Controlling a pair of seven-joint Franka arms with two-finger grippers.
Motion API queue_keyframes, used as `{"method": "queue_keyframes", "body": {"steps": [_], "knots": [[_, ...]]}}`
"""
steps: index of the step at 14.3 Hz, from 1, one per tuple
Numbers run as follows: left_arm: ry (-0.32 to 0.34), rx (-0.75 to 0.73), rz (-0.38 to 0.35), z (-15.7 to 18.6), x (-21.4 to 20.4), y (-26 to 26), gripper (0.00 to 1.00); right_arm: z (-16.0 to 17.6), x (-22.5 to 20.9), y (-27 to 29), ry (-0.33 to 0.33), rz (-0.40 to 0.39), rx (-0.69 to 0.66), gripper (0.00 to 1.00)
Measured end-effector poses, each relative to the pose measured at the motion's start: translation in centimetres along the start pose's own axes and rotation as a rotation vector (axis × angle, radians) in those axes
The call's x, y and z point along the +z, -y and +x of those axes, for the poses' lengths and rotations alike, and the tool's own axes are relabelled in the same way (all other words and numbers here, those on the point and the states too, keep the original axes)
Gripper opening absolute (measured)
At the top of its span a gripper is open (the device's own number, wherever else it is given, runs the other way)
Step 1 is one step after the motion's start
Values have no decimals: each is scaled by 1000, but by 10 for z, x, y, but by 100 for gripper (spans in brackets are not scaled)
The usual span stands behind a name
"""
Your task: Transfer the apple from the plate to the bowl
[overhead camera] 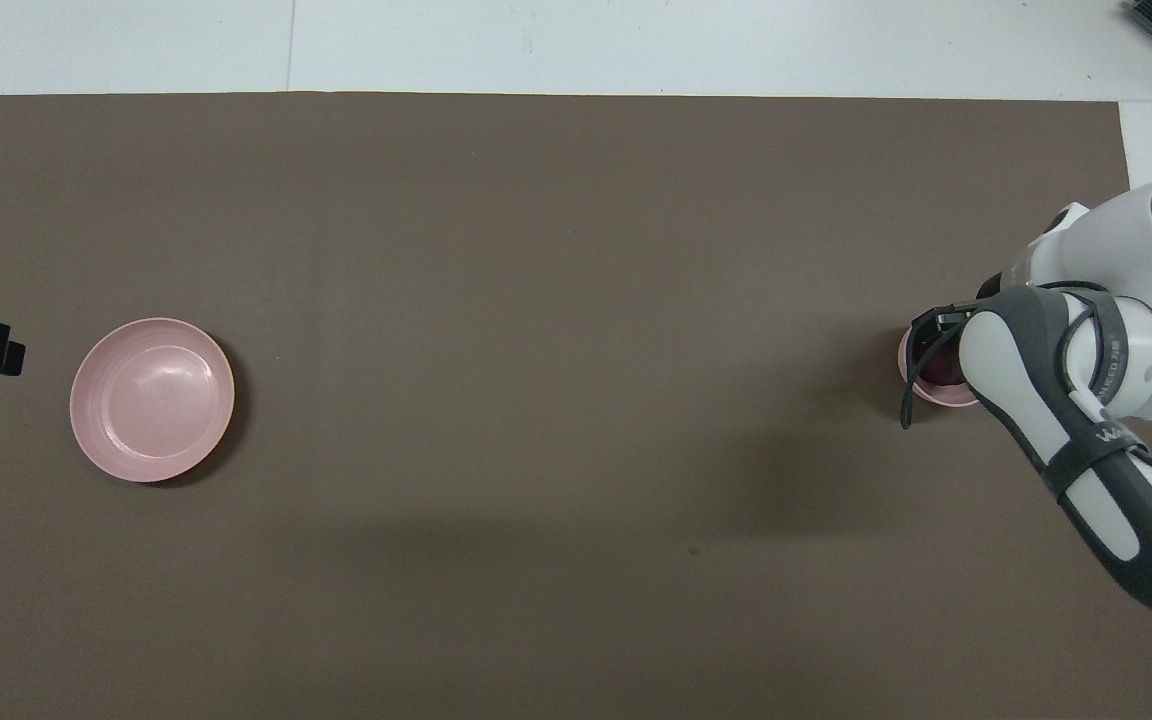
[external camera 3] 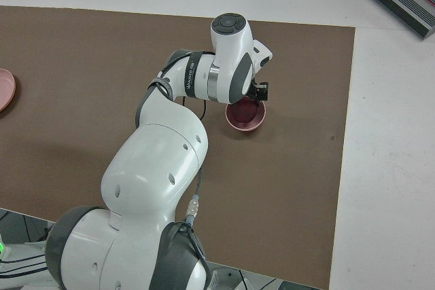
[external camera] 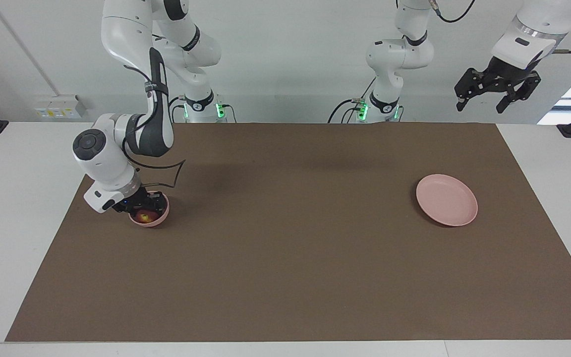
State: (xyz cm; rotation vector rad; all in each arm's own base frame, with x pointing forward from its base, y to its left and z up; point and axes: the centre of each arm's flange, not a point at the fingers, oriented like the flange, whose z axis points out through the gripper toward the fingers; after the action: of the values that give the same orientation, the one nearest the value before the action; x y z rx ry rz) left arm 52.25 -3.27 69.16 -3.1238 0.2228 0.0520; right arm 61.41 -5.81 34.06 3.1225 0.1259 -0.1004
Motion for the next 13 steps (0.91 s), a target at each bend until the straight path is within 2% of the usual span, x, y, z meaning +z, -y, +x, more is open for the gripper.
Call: {"method": "queue_keyframes", "body": {"steps": [5, 6, 7, 9, 13], "knots": [[-1, 0, 0, -1, -1, 0, 100, 0, 0, 0, 0, 0, 0, 82], [-2, 0, 0, -1, -1, 0, 100, 0, 0, 0, 0, 0, 0, 89], [-2, 0, 0, -1, -1, 0, 100, 0, 0, 0, 0, 0, 0, 89], [-2, 0, 0, -1, -1, 0, 100, 0, 0, 0, 0, 0, 0, 100], [-2, 0, 0, -1, -1, 0, 100, 0, 0, 0, 0, 0, 0, 100]]}}
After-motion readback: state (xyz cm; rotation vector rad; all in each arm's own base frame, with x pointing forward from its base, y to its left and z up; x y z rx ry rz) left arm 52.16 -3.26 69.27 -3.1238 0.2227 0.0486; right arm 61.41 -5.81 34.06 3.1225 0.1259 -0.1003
